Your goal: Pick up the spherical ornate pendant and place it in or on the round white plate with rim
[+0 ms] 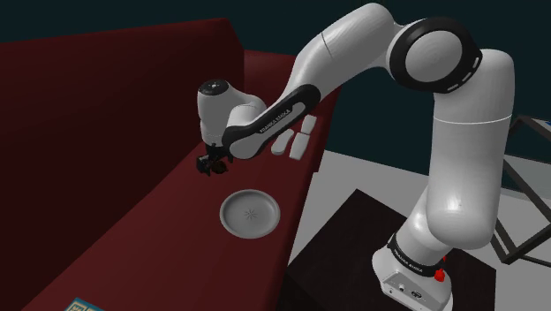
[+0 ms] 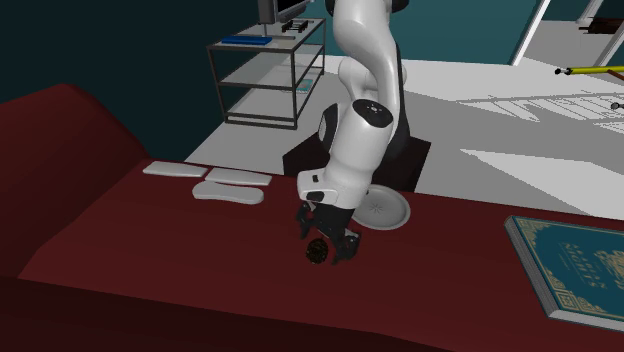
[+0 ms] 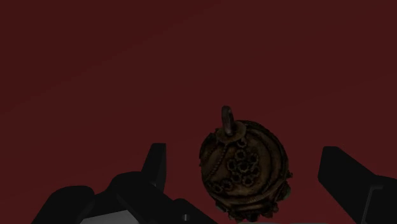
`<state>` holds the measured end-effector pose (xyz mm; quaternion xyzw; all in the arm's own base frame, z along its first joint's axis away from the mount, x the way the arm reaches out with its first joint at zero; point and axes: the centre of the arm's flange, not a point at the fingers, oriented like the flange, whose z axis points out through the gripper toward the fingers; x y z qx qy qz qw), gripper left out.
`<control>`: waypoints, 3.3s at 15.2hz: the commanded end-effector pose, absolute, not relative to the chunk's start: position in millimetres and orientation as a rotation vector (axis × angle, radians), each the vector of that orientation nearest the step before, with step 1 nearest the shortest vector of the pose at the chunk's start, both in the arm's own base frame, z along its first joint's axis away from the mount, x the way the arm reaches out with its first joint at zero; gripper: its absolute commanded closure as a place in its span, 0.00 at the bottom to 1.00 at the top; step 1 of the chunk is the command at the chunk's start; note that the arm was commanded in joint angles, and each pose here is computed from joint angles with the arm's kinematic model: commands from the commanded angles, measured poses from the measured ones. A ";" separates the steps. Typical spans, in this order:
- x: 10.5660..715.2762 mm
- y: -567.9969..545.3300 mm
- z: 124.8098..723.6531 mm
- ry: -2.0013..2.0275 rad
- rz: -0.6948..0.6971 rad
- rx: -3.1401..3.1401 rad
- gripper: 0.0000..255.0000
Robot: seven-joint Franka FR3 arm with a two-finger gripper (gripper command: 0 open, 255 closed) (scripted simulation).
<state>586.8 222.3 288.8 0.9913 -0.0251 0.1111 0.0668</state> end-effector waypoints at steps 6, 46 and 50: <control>586.8 222.3 288.6 -0.076 0.335 2.988 1.00; 406.7 263.6 377.3 -0.076 0.335 2.988 1.00; 372.6 271.4 366.5 -0.076 0.335 2.988 1.00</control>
